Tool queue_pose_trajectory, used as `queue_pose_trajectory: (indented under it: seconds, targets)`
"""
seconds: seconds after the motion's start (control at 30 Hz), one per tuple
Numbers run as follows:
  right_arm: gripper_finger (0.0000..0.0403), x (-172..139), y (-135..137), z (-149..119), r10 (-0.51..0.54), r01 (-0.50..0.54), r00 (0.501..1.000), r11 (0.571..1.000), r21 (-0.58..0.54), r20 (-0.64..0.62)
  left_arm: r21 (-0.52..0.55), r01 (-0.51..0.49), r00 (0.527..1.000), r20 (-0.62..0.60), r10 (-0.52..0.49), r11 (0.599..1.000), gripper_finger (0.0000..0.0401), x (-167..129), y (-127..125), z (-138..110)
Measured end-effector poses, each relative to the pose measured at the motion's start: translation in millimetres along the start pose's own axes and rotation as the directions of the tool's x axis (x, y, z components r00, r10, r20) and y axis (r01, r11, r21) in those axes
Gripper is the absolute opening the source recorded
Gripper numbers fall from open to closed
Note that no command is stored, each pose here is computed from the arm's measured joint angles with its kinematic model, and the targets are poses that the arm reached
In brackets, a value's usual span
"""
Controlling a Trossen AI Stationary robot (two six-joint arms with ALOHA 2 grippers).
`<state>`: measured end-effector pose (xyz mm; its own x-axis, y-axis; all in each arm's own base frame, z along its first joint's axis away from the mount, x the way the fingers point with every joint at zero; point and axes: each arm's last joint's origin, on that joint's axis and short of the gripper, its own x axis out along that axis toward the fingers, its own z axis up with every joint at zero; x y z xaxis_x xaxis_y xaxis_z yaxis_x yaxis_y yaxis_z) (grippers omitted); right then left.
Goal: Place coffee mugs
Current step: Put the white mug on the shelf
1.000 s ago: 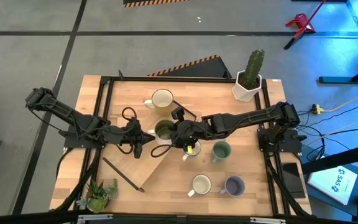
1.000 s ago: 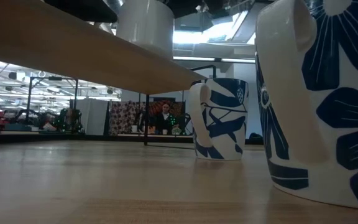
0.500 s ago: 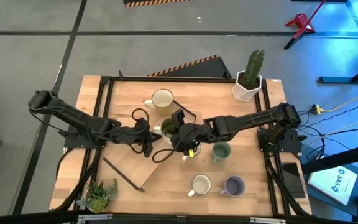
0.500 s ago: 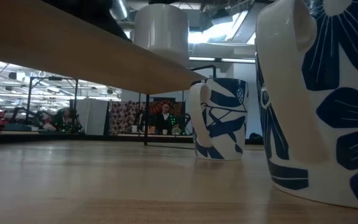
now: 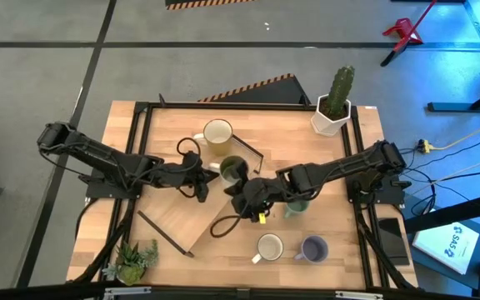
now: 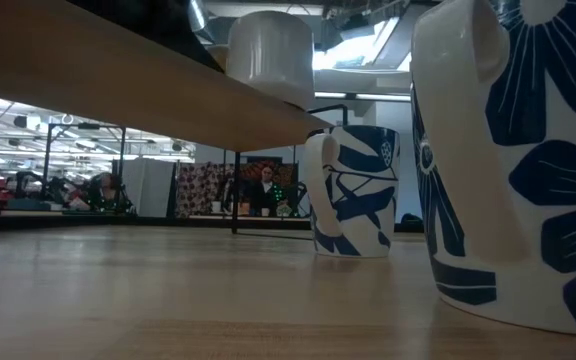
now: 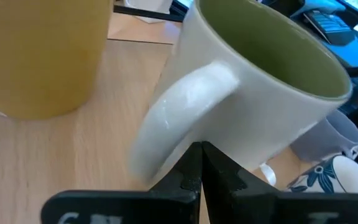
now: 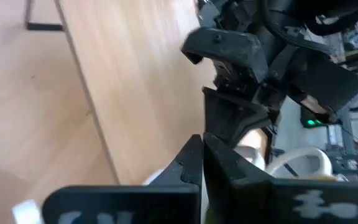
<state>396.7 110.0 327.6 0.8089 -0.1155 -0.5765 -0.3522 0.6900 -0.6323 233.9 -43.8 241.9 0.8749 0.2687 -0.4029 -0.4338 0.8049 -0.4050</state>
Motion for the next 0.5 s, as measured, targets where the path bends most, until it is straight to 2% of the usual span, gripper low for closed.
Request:
queue_pose_trajectory:
  seconds: [0.5]
  targets:
    - [0.0,21.0,15.4,-22.5,0.051,-0.059,0.971,0.998,-0.028,-0.232,-0.006,-0.02,1.0,0.02,0.02,1.0,0.0,0.5,1.4,1.9]
